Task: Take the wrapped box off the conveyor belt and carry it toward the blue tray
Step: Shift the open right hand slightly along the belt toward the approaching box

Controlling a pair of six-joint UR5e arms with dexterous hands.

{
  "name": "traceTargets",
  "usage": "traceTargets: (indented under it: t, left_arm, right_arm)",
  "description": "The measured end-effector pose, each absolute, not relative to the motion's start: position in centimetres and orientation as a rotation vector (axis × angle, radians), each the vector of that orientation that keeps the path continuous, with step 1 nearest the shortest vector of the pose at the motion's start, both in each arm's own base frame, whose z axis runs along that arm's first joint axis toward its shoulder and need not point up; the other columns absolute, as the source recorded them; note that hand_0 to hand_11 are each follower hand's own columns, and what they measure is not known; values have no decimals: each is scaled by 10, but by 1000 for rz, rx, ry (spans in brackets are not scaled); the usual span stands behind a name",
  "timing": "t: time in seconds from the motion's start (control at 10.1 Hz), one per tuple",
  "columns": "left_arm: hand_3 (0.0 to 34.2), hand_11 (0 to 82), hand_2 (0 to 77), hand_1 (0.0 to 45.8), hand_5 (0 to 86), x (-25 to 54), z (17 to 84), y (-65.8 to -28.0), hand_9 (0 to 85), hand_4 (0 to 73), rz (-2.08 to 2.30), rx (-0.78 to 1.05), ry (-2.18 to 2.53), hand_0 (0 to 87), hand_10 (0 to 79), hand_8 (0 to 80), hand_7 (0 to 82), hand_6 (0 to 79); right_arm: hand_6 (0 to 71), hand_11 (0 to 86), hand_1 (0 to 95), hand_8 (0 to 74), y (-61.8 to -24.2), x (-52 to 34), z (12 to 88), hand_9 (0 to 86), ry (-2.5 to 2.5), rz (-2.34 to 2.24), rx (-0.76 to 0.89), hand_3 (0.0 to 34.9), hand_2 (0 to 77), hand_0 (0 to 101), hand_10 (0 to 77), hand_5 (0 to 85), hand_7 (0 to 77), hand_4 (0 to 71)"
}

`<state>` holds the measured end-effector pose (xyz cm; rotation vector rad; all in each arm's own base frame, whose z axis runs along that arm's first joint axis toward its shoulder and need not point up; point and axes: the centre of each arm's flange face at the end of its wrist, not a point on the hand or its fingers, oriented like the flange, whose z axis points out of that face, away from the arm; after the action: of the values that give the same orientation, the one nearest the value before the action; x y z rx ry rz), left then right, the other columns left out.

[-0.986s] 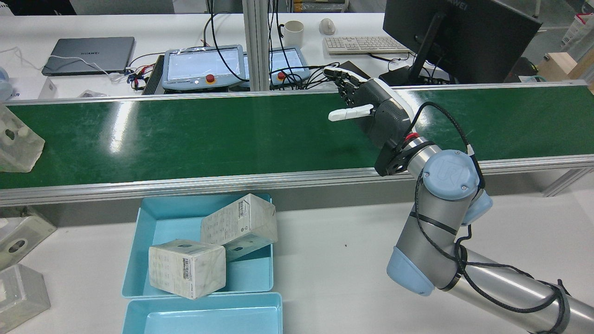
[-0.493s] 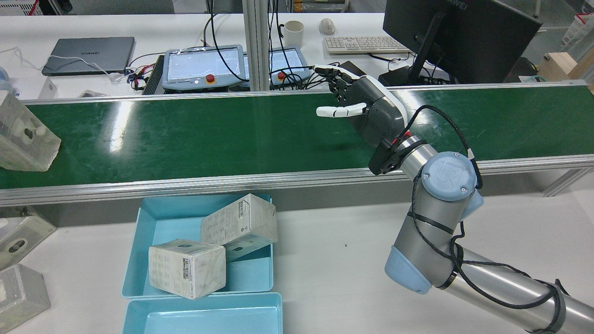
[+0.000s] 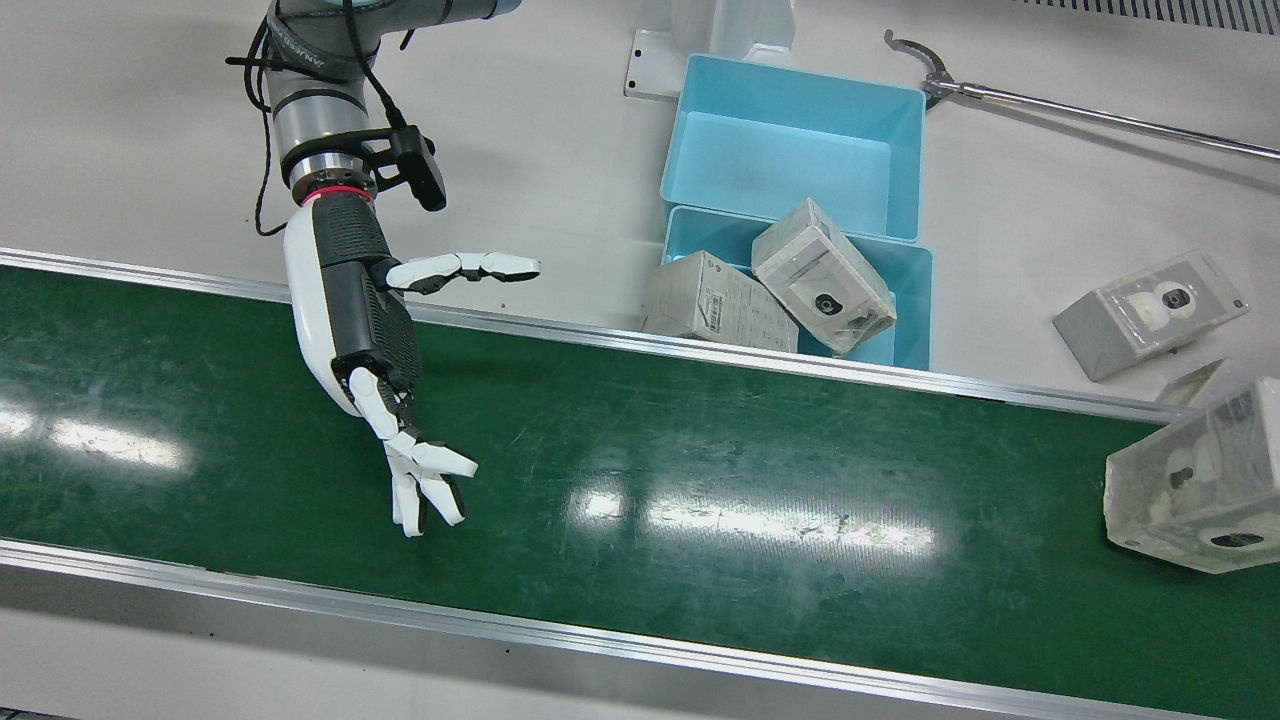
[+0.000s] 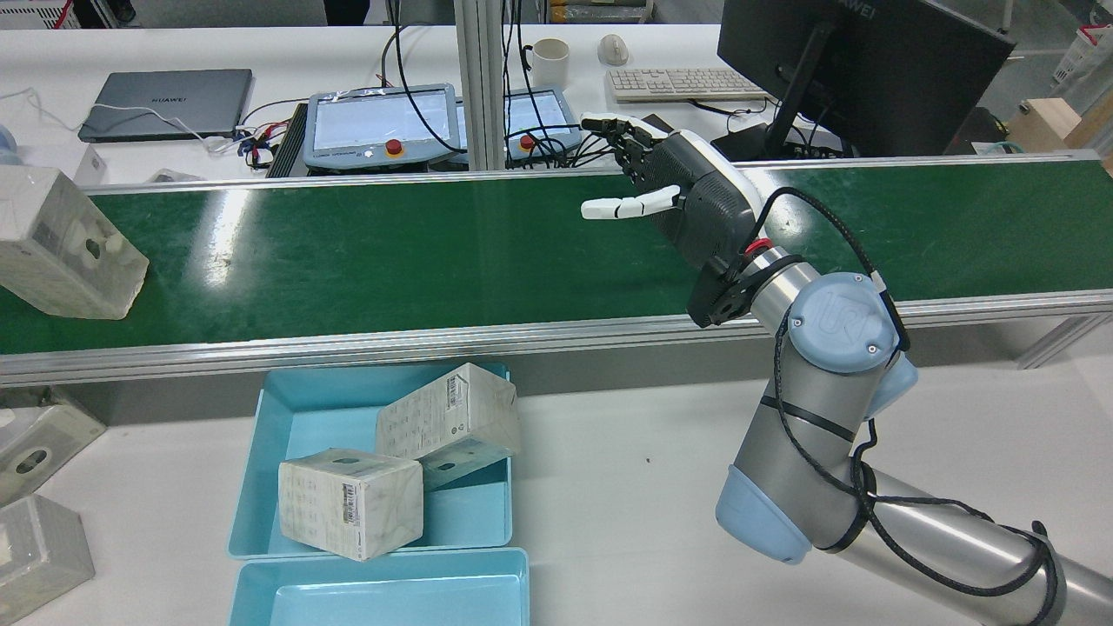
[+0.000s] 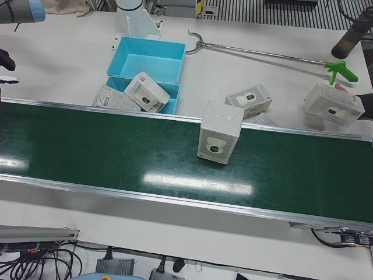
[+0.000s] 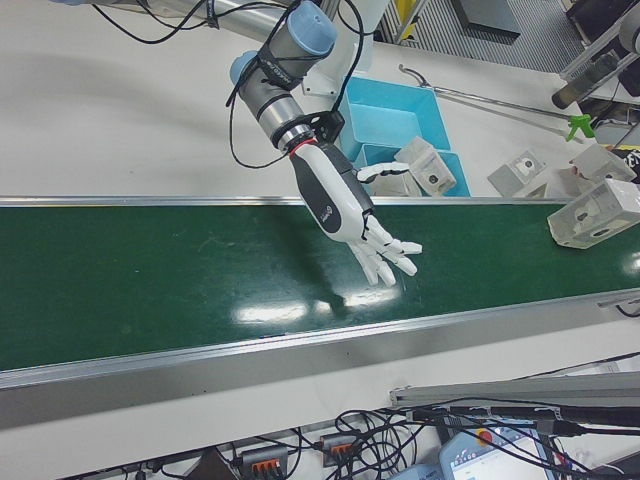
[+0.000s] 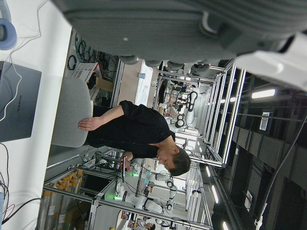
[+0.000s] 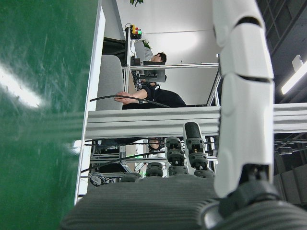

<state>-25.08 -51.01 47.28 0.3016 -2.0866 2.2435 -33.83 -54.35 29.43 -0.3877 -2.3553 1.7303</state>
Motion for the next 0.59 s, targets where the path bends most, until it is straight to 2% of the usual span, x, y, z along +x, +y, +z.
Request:
traceTargets:
  t: [0.59]
  left_arm:
    - [0, 5, 5, 0, 11, -251, 473, -510, 0, 0, 2243, 302, -2087, 0, 5, 5, 0, 5]
  right_arm:
    - [33, 5, 147, 0, -544, -348, 291, 44, -2385, 1702, -419, 0, 120, 480, 0, 218, 38, 71]
